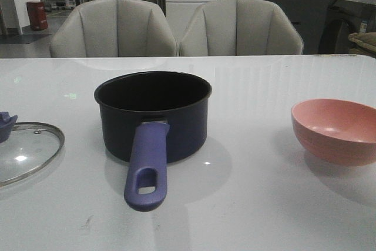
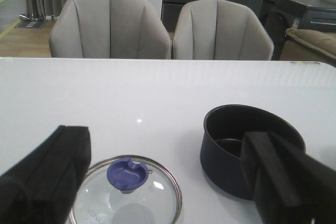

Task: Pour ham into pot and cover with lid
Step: 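Release the bowl and raise the right gripper away, then lower the left gripper onto the glass lid's purple knob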

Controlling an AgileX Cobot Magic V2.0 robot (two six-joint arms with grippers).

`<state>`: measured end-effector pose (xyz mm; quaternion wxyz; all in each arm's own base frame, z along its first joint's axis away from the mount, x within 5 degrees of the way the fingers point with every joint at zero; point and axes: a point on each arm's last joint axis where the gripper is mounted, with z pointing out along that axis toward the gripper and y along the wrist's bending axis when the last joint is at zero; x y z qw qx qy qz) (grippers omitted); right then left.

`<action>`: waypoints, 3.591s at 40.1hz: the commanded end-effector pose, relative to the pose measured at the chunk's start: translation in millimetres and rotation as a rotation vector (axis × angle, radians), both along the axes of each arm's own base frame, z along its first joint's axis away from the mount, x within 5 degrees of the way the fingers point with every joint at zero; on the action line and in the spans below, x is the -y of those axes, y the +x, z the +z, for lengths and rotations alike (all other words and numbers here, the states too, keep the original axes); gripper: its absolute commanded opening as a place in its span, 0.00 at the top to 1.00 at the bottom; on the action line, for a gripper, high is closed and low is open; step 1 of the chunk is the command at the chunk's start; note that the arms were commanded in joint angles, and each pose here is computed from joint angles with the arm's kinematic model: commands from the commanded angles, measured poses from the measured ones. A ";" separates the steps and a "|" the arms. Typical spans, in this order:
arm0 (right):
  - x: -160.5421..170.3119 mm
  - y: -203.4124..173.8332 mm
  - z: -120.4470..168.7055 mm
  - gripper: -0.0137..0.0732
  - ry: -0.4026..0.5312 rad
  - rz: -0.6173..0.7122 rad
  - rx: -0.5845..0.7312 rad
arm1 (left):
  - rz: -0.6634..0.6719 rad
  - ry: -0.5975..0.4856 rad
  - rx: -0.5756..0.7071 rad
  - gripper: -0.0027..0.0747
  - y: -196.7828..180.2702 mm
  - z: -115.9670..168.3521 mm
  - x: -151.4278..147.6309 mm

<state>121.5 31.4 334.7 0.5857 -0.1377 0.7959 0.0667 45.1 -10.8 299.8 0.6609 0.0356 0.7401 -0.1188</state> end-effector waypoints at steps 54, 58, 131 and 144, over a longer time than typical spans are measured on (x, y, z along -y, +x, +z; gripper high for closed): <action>17.9 -75.5 -62.4 0.67 0.120 -0.047 0.377 | -0.007 -0.031 0.088 0.17 0.3 14.8 0.5; 17.9 -75.5 -62.4 0.67 0.120 -0.047 0.377 | -0.007 -0.031 0.088 0.17 0.3 14.8 0.5; 17.9 -75.7 -62.2 0.67 0.120 -0.047 0.379 | 0.005 0.274 -0.836 0.12 224.5 20.6 46.7; 17.9 -75.7 -62.2 0.67 0.120 -0.047 0.379 | 0.030 0.290 -0.959 0.12 275.6 -1.2 47.7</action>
